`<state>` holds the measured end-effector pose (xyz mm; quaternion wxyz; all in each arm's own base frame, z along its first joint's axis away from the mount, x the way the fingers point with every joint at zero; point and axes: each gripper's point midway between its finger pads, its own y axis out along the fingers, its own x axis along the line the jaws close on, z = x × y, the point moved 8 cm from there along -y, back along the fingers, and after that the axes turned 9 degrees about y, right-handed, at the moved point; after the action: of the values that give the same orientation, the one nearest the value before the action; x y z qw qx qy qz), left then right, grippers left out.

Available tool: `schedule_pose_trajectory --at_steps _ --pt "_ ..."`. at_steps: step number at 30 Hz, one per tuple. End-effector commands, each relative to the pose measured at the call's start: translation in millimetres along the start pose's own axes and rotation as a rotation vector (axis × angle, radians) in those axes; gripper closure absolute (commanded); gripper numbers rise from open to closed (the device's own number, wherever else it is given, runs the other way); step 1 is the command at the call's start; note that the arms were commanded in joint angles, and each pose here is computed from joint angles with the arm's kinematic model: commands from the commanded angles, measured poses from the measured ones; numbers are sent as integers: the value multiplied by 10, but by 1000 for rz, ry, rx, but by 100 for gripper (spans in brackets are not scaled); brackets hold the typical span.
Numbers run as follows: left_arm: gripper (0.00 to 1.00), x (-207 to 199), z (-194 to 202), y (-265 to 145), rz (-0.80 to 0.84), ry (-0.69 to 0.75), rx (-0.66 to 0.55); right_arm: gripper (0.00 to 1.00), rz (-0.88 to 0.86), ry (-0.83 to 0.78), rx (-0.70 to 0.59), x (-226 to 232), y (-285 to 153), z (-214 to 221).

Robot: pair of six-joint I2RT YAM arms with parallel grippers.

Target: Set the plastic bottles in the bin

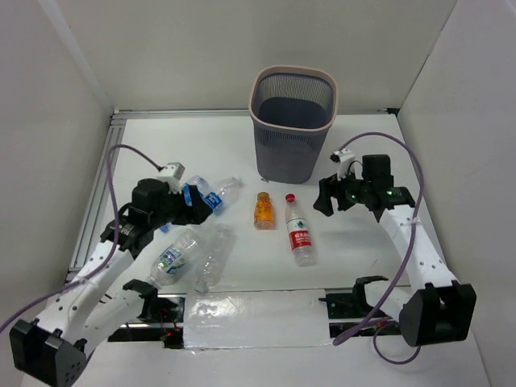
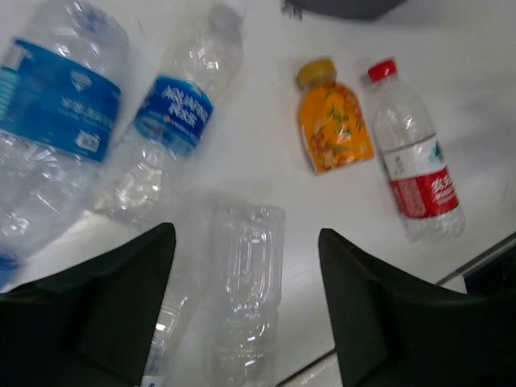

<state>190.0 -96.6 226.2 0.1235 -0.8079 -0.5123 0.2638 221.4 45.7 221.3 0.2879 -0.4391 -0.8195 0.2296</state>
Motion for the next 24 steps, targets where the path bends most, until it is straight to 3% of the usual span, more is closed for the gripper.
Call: schedule_pose_trajectory --at_steps 1,3,10,14,17,18,24 --pt "13 -154 77 49 37 -4 89 12 -119 122 -2 137 311 0" --pt "7 -259 122 72 24 33 105 0 -141 192 28 196 520 74" --pt "4 -581 467 234 -21 57 222 0 -69 219 96 279 1017 332" --pt "3 -759 383 333 -39 84 184 0 -26 175 116 389 1256 419" --pt "3 -869 319 453 -51 103 164 9 41 189 157 353 1385 528" --pt "3 -888 304 541 -58 114 155 20 42 190 159 344 1415 539" --pt "0 -1039 157 862 -49 127 42 59 9 131 175 453 1287 563"
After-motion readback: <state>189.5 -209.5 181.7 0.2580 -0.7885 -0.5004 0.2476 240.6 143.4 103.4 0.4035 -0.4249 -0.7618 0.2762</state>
